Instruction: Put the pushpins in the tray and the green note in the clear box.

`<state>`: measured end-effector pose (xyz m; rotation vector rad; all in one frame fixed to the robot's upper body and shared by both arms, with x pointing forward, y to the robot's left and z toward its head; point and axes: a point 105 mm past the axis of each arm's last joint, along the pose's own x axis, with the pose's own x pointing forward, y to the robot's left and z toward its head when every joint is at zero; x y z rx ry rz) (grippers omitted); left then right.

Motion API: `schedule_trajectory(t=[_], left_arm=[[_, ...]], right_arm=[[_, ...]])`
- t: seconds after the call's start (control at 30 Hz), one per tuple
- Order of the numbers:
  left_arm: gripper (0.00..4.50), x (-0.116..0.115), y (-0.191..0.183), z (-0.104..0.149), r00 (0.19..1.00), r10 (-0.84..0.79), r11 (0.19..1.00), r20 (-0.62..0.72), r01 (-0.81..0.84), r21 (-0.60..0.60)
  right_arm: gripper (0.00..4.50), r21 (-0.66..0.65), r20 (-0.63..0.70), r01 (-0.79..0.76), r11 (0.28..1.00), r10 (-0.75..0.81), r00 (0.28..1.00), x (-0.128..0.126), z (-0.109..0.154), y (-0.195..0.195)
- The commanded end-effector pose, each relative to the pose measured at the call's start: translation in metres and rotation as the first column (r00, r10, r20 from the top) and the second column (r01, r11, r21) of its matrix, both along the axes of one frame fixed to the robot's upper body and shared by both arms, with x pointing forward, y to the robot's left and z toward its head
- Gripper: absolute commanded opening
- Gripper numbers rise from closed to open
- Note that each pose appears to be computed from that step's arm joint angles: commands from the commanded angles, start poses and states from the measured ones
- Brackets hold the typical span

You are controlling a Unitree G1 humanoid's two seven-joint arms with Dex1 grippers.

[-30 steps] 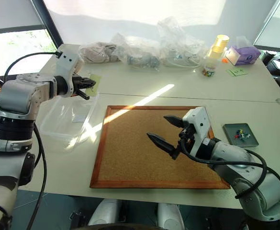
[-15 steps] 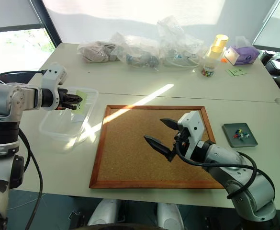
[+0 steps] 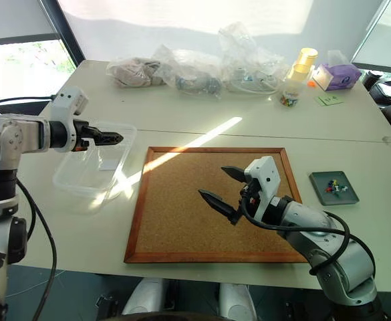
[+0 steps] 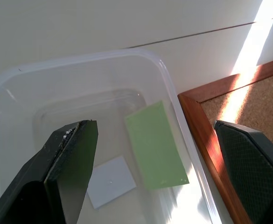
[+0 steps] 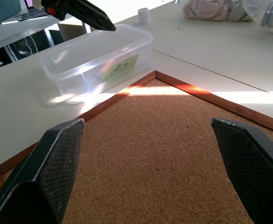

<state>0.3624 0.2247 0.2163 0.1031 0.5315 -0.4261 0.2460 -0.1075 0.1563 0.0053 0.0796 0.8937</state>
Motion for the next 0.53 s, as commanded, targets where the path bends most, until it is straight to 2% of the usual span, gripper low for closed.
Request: schedule_trajectory(t=[0.03, 0.17, 0.2, 0.4, 0.53], left_arm=[[4.41, -0.008, 0.006, 0.049, 0.971, -0.115, 0.993, 0.209, 0.111, 0.035], [4.41, -0.027, -0.007, 0.073, 0.882, -0.297, 0.946, 0.366, 0.323, -0.009], [4.41, -0.032, -0.012, 0.073, 0.875, -0.316, 0.929, 0.367, 0.364, -0.067], [4.41, -0.059, -0.054, 0.041, 0.827, -0.456, 0.825, 0.328, 0.531, -0.194], [4.41, -0.077, -0.084, 0.023, 0.794, -0.522, 0.772, 0.312, 0.595, -0.224]], right_arm=[[4.5, 0.015, 0.027, 0.023, 1.0, -0.023, 0.999, -0.001, 0.007, -0.007], [4.5, 0.049, 0.015, 0.104, 0.993, -0.105, 0.994, 0.0, 0.008, -0.024], [4.5, 0.052, 0.01, 0.128, 0.99, -0.129, 0.992, 0.0, 0.008, -0.029], [4.5, 0.055, -0.005, 0.26, 0.964, -0.26, 0.966, -0.013, 0.014, -0.062], [4.5, 0.022, -0.019, 0.31, 0.951, -0.31, 0.951, -0.026, 0.016, -0.075]])
